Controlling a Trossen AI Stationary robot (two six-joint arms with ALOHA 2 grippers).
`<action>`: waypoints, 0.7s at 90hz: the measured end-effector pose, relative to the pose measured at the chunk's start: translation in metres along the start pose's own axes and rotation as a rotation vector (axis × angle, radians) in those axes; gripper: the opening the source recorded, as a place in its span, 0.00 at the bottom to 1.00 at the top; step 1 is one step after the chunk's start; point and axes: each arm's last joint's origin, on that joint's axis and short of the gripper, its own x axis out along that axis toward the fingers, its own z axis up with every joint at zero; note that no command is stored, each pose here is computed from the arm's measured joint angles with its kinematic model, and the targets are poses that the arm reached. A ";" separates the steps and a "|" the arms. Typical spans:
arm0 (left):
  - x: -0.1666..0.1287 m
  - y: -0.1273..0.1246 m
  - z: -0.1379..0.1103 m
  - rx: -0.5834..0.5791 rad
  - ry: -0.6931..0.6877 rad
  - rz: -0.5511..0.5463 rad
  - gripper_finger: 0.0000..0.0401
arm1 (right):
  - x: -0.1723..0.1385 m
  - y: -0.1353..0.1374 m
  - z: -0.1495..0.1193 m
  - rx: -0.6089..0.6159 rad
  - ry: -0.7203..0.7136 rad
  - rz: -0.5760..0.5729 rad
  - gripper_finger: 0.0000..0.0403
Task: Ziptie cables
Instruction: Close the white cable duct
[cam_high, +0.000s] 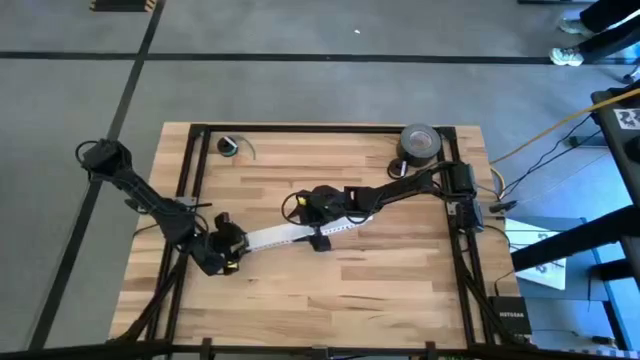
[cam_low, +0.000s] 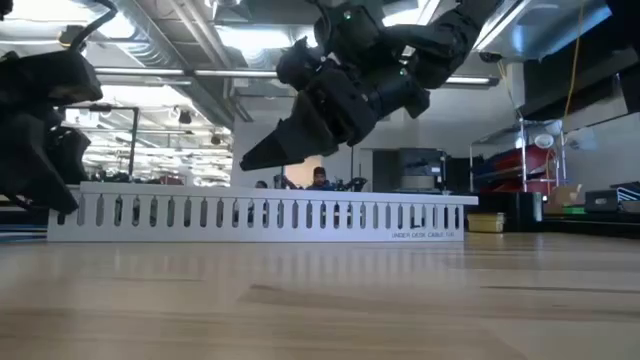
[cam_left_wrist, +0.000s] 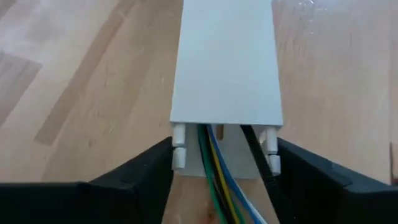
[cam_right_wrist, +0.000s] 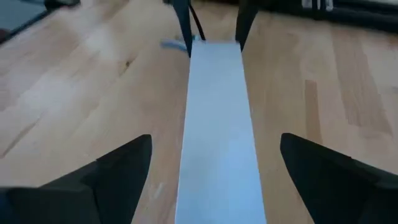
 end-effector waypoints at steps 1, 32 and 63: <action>0.000 0.000 0.000 0.000 0.000 0.000 0.56 | 0.000 0.000 0.000 0.001 0.001 0.001 0.83; 0.000 0.000 0.000 0.008 -0.003 -0.002 0.50 | 0.006 0.003 -0.004 0.025 0.004 -0.035 0.74; 0.000 0.000 0.000 0.006 -0.003 -0.003 0.50 | 0.010 0.003 -0.020 0.042 0.101 -0.045 0.74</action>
